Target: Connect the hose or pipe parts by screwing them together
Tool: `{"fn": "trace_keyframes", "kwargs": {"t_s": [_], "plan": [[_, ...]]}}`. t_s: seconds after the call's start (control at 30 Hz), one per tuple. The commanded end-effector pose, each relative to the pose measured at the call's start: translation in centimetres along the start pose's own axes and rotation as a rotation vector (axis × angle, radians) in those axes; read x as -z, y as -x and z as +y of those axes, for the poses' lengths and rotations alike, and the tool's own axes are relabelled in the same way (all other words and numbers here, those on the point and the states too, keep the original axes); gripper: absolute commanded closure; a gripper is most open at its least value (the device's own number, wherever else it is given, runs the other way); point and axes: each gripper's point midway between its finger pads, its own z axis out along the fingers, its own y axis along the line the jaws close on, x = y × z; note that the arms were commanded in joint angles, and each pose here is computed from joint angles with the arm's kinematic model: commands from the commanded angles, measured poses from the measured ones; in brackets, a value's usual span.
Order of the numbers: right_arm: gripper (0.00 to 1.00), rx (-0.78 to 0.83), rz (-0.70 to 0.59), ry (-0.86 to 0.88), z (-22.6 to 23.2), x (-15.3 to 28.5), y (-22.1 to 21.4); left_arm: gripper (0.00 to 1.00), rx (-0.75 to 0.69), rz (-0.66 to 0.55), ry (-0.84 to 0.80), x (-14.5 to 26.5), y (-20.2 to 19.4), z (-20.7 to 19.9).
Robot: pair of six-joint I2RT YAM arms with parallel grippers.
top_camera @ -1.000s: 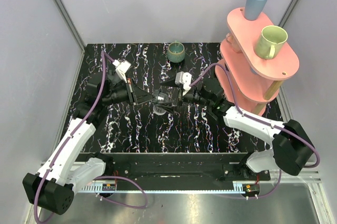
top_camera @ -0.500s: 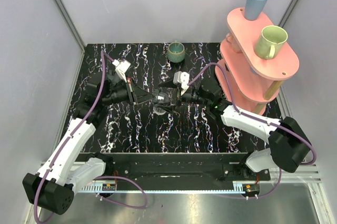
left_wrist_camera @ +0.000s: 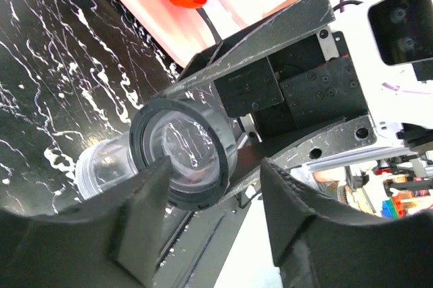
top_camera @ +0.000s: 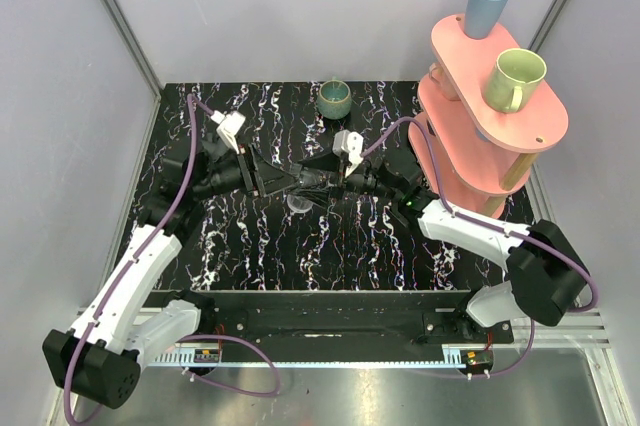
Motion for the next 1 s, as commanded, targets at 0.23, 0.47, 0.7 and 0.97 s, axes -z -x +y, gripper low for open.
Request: {"fn": "trace_keyframes", "kwargs": {"t_s": [0.23,0.47,0.7,0.97], "plan": [[0.67,-0.079,-0.038,-0.152,-1.1,1.8,0.8,0.22,-0.049,-0.160,0.303,2.0,5.9,3.1],[0.67,-0.126,-0.045,-0.202,0.8,5.3,0.9,0.23,0.055,-0.257,0.943,9.4,12.5,18.3],[0.67,-0.059,-0.099,-0.207,2.0,7.3,4.0,0.22,0.219,-0.189,0.981,9.9,16.0,31.6],[0.67,-0.060,-0.109,-0.183,2.1,6.8,3.9,0.20,0.281,-0.136,0.933,6.9,16.2,39.2]]}}
